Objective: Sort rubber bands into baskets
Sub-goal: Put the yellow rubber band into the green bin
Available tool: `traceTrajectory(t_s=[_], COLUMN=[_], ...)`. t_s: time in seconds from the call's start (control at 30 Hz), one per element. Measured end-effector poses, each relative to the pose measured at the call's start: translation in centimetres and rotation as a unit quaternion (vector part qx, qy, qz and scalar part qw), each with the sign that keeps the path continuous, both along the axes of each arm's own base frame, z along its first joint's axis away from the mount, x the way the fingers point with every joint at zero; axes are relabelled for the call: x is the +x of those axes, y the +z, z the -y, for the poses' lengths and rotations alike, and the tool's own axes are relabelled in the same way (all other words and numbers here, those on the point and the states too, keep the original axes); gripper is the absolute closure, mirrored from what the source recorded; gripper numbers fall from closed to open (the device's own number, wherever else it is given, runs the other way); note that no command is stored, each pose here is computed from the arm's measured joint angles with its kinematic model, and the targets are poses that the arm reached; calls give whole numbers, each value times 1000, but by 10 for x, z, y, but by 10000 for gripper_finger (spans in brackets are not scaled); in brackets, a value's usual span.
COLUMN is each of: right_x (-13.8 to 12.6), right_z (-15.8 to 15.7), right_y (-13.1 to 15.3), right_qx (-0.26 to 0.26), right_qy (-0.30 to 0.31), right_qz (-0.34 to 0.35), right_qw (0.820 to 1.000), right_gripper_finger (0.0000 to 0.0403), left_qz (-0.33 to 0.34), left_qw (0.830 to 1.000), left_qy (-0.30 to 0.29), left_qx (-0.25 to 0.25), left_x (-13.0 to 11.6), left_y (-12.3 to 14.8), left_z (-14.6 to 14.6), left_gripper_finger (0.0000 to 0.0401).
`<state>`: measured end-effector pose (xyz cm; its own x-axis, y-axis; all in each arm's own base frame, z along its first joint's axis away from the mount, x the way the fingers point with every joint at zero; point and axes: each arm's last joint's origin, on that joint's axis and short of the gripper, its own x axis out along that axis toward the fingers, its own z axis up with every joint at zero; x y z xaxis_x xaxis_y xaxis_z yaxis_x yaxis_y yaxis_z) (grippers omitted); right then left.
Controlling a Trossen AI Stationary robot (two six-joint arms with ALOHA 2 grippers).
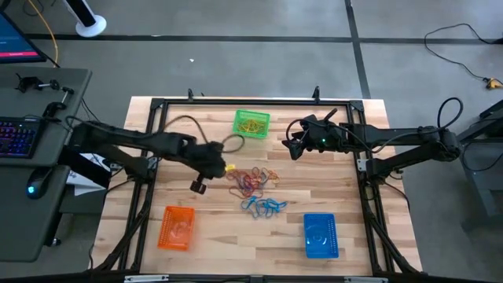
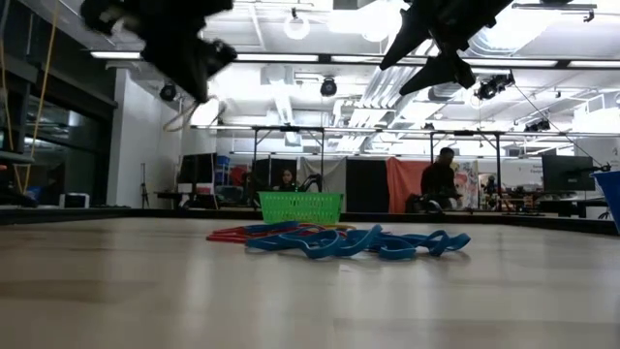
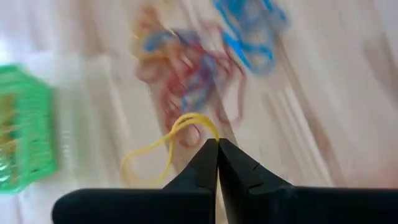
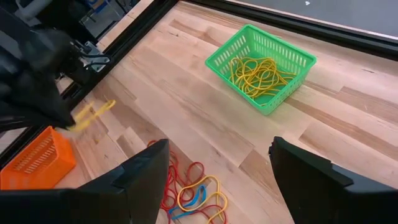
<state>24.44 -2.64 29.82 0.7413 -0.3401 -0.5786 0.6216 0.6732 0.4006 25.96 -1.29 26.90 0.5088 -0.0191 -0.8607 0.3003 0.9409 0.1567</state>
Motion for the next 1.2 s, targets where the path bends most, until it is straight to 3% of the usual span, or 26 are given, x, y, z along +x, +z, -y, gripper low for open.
traceTrajectory(t_s=[0.13,0.3,0.43,0.6,0.77,0.93,1.2], right_x=[0,0,0,0,0,0,0], right_z=[0,1,2,2,2,2,2], right_y=[0,0,1,1,1,1,1], right_qx=[-1,-5,5,9,15,15,15], right_qy=[-1,-14,-22,-25,-29,-29,-29], right_qz=[0,3,10,11,14,14,14], right_qw=[1000,1000,1000,1000,999,999,999], right_gripper_finger=[137,137,137,137,137,137,137], left_qz=[107,240,298,290,267,249,236], left_qw=[988,950,919,903,885,877,889], left_qy=[102,187,251,313,378,407,392], left_qx=[-41,-65,-63,-49,-53,-53,-39], left_x=[10,32,46,57,68,77,81], left_y=[20,33,28,-3,-40,-65,-74], left_z=[-20,-59,-101,-147,-175,-183,-179], left_gripper_finger=[401,401,401,401,401,400,365])
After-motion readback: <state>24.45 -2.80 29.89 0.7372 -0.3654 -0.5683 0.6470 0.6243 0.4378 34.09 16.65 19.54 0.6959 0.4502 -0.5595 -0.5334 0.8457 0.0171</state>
